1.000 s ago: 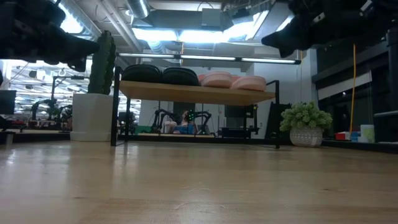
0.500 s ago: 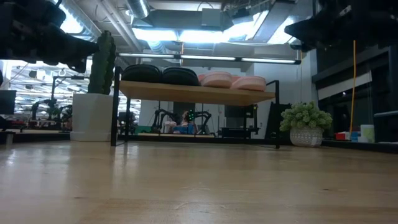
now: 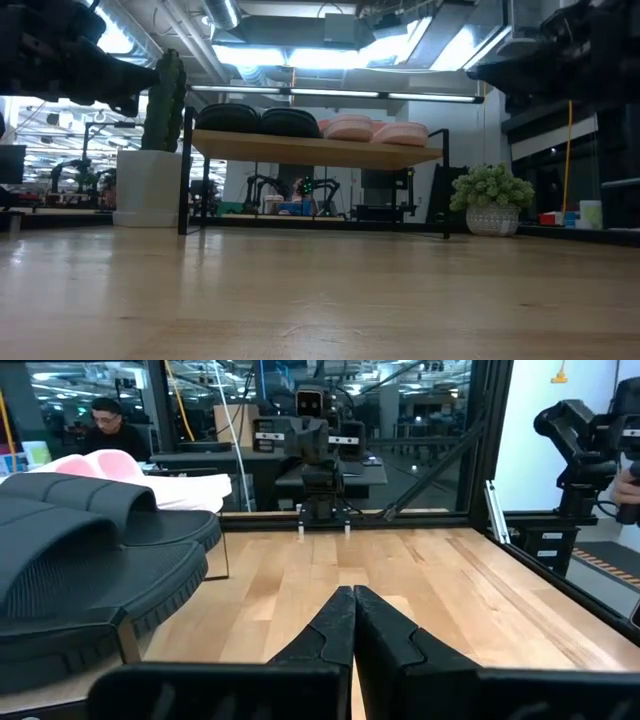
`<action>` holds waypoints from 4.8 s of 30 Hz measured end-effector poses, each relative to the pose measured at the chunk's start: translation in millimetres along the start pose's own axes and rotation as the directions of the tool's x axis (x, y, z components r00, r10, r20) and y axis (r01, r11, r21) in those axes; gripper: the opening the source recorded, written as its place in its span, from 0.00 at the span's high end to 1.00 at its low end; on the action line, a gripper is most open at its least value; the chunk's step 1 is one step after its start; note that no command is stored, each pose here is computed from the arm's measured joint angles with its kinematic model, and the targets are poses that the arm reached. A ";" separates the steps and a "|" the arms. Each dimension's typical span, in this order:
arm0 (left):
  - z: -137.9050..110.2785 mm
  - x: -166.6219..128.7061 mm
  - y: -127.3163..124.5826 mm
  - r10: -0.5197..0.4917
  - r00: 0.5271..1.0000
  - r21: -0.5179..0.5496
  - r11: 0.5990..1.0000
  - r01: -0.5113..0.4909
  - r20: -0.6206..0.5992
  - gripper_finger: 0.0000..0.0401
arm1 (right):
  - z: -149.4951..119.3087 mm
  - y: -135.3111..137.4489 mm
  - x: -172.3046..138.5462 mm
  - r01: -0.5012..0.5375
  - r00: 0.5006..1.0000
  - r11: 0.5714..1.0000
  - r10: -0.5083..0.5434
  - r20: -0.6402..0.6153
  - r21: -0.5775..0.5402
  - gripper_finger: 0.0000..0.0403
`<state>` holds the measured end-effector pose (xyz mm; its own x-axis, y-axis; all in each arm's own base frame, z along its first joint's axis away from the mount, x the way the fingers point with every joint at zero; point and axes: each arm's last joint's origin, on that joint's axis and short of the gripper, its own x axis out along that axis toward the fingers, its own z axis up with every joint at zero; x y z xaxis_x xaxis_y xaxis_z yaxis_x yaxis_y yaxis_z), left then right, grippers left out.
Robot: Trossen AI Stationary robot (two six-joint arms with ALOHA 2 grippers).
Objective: Pick and place slides into the shelf
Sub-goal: Return to Home Position
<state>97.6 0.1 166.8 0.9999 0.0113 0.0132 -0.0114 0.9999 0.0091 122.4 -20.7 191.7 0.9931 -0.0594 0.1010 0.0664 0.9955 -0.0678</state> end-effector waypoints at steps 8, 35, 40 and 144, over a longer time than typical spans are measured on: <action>0.0 0.0 0.0 0.001 1.000 0.000 1.000 -0.001 0.000 1.00 | -11.4 2.2 -3.1 -0.007 1.000 0.999 0.008 0.024 -0.053 0.99; 0.0 0.0 0.1 0.002 1.000 0.001 1.000 -0.002 0.000 1.00 | -15.4 6.1 -3.7 -0.026 0.999 0.986 0.030 -0.026 0.164 0.94; 0.0 0.0 0.0 0.002 1.000 0.001 1.000 -0.002 0.000 1.00 | -16.7 13.6 -9.0 -0.037 0.998 0.989 0.044 -0.050 0.142 0.94; 0.0 0.0 0.1 0.002 1.000 0.001 1.000 -0.002 0.000 1.00 | -18.8 27.4 -28.9 -0.100 0.992 0.990 0.107 -0.068 0.096 0.94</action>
